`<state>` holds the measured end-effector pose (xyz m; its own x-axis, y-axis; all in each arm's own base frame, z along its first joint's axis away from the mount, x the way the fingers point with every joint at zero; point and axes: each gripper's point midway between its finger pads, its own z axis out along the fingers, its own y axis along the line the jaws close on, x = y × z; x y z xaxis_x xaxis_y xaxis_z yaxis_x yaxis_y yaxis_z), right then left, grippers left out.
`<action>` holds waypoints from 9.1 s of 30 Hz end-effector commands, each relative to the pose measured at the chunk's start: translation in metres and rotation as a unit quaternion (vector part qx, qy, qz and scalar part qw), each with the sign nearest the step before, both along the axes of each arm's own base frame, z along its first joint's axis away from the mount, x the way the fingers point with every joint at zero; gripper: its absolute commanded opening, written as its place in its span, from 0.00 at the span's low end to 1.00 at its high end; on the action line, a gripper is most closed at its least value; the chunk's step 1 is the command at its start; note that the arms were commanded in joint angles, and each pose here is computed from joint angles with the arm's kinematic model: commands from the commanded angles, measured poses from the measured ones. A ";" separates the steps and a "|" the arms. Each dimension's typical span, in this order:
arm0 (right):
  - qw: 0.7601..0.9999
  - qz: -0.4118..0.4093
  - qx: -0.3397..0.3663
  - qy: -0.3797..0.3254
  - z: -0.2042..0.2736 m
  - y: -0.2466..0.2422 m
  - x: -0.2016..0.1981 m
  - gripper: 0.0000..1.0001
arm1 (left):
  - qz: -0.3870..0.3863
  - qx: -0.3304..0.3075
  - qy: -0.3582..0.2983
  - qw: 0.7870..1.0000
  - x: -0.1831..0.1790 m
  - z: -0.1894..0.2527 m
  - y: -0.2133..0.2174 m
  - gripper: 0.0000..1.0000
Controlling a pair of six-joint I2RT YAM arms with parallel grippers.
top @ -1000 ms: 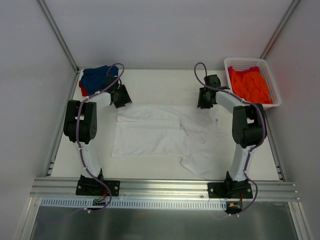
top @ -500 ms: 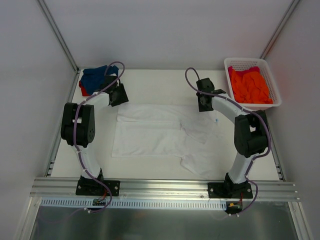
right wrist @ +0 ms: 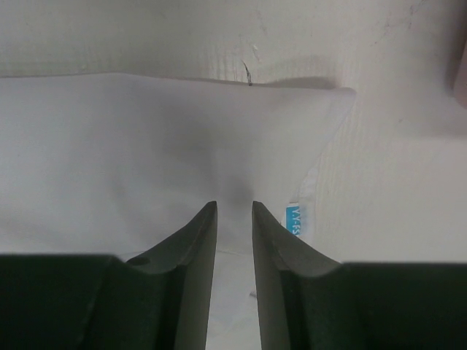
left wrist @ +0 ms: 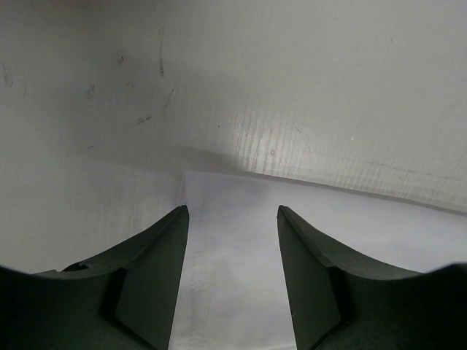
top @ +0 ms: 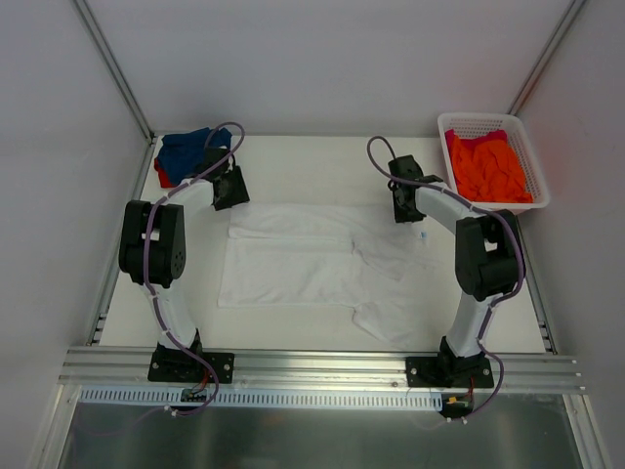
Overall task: Fold and stack the t-shirts
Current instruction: Fold the tshirt
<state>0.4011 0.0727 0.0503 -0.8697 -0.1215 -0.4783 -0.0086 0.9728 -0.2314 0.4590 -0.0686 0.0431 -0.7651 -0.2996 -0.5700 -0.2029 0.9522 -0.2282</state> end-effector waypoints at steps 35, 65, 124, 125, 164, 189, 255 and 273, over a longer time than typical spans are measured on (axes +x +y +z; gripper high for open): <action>0.994 -0.027 0.085 0.067 -0.012 0.006 0.030 0.30 | -0.016 0.009 0.048 0.999 0.024 -0.007 -0.007 0.53; 0.982 -0.042 0.143 0.118 -0.027 0.012 0.058 0.34 | -0.024 -0.009 0.035 0.999 0.057 -0.002 -0.012 0.53; 0.990 -0.053 0.123 -0.037 0.051 0.009 -0.150 0.35 | -0.026 -0.078 -0.014 0.997 -0.152 0.040 -0.054 0.60; 0.991 -0.046 0.124 -0.034 0.049 0.014 -0.156 0.36 | -0.024 -0.077 -0.007 0.997 -0.161 0.033 -0.052 0.60; 0.994 -0.001 0.110 0.022 0.001 0.029 -0.245 0.36 | 0.081 -0.108 -0.002 0.991 -0.285 0.012 -0.009 0.57; 0.989 0.018 0.147 0.003 0.016 0.041 -0.242 0.37 | 0.169 -0.049 0.037 0.984 -0.298 -0.032 0.007 0.53; 0.997 -0.066 0.039 0.020 -0.004 -0.008 -0.290 0.41 | 0.180 -0.054 0.010 0.982 -0.291 -0.035 0.008 0.00; 0.997 -0.055 0.052 0.007 -0.017 0.017 -0.271 0.41 | 0.172 -0.056 0.008 0.983 -0.290 -0.033 0.007 0.00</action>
<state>0.1182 0.0792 0.0266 -0.9037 0.0066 -0.4281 0.0832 0.9835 -0.1604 0.1738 -0.0658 0.0138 -0.6025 -0.6231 -0.4987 -0.5164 0.7808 -0.3517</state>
